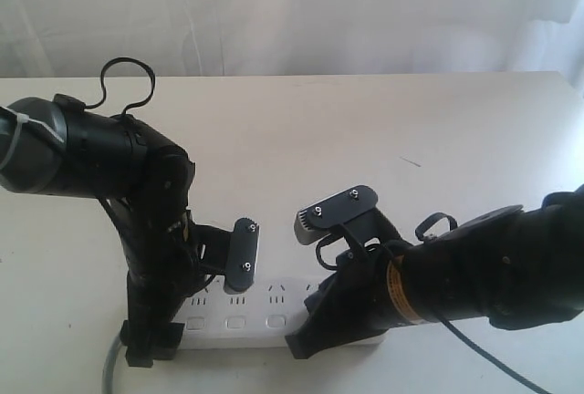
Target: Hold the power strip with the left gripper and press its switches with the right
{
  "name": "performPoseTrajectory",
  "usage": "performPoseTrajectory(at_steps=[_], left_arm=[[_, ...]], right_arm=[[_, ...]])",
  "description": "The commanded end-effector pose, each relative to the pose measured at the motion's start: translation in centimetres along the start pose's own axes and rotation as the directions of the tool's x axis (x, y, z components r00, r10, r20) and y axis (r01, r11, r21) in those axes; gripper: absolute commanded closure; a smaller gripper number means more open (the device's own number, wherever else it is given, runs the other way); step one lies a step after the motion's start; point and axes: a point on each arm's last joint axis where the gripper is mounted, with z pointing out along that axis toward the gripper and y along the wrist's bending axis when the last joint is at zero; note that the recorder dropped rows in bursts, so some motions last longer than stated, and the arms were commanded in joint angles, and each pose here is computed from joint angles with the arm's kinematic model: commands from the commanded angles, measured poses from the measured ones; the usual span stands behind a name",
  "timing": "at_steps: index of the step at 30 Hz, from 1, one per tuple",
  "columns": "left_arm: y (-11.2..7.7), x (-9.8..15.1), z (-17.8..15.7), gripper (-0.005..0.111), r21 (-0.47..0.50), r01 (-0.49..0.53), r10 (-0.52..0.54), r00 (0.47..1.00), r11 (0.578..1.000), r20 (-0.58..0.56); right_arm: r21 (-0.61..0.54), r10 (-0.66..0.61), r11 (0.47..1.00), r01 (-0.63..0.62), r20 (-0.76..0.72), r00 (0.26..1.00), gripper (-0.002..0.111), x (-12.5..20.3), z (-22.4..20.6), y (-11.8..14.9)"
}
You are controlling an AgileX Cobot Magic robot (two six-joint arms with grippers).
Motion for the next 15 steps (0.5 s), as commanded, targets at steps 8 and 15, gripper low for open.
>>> performPoseTrajectory(at_steps=[8, 15], left_arm=[[-0.9, 0.0, 1.3, 0.107, 0.081, 0.032, -0.031, 0.999, 0.996, -0.024], [-0.9, 0.0, 1.3, 0.107, 0.085, 0.034, -0.032, 0.999, 0.996, -0.025]], right_arm=[[-0.025, -0.032, 0.999, 0.034, 0.081, 0.996, 0.108, -0.7, -2.4, 0.8], [0.007, -0.027, 1.000, 0.027, 0.056, 0.998, 0.108, 0.0, -2.2, 0.4]])
